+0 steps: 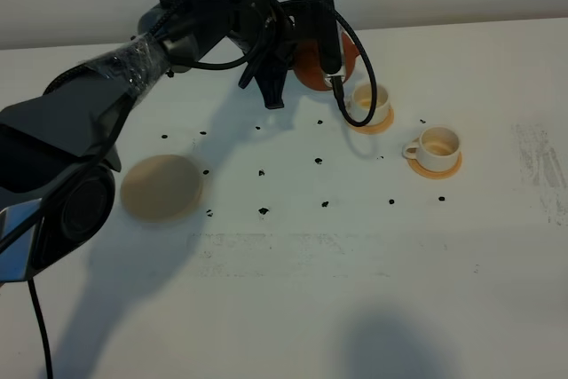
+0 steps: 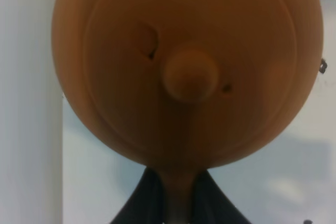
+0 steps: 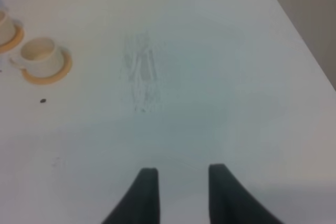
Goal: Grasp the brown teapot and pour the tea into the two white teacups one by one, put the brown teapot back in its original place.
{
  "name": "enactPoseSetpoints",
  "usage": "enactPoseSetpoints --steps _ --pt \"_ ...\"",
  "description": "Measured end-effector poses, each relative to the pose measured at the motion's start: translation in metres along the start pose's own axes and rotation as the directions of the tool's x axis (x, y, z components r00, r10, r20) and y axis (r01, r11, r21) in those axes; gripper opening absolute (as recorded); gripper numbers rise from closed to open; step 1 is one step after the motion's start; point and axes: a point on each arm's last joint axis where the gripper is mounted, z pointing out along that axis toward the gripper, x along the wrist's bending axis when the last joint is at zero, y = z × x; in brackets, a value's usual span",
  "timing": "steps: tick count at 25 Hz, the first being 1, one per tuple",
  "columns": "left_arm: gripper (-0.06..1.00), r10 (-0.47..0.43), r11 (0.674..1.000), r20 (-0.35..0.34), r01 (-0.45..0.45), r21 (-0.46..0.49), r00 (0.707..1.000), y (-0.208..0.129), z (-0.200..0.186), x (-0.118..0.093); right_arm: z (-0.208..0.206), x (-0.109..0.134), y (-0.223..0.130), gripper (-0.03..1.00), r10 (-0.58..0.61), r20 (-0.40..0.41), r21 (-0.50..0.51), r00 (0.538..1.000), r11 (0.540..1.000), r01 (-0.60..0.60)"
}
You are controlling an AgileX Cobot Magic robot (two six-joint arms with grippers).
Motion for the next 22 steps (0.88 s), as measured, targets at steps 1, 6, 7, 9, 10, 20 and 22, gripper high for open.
enactPoseSetpoints --steps 1,6,7,9,10,20,22 --pt "0.09 0.008 1.000 -0.004 -0.008 0.001 1.000 0.000 0.001 0.000 0.000 0.000 0.000 0.23 0.000 0.000 0.000 1.000 1.000 0.000" --pt "0.09 0.041 0.999 -0.016 -0.041 0.019 0.999 -0.001 0.006 -0.001 0.000 0.000 0.000 0.23 0.000 0.000 0.000 1.000 1.000 0.000" --pt "0.09 0.052 0.998 -0.018 -0.051 0.027 0.998 -0.002 0.007 -0.001 0.000 0.000 0.000 0.23 0.000 0.000 0.000 1.000 1.000 0.000" --pt "0.09 0.075 0.996 -0.023 -0.074 0.046 0.997 -0.004 0.009 -0.001 0.000 0.000 0.000 0.23 0.000 0.000 0.000 1.000 1.000 0.000" --pt "0.09 0.083 0.995 -0.028 -0.082 0.049 0.996 -0.003 0.009 -0.001 0.000 0.000 0.000 0.23 0.000 0.000 0.000 1.000 1.000 0.000" --pt "0.09 0.142 0.989 -0.083 -0.138 0.047 0.986 0.008 0.008 -0.001 0.000 0.000 0.000 0.23 0.000 0.000 0.000 1.000 1.000 0.000" --pt "0.09 0.154 0.987 -0.085 -0.150 0.052 0.984 0.010 0.009 -0.001 0.000 0.000 0.000 0.23 0.000 0.000 0.000 1.000 1.000 0.000"
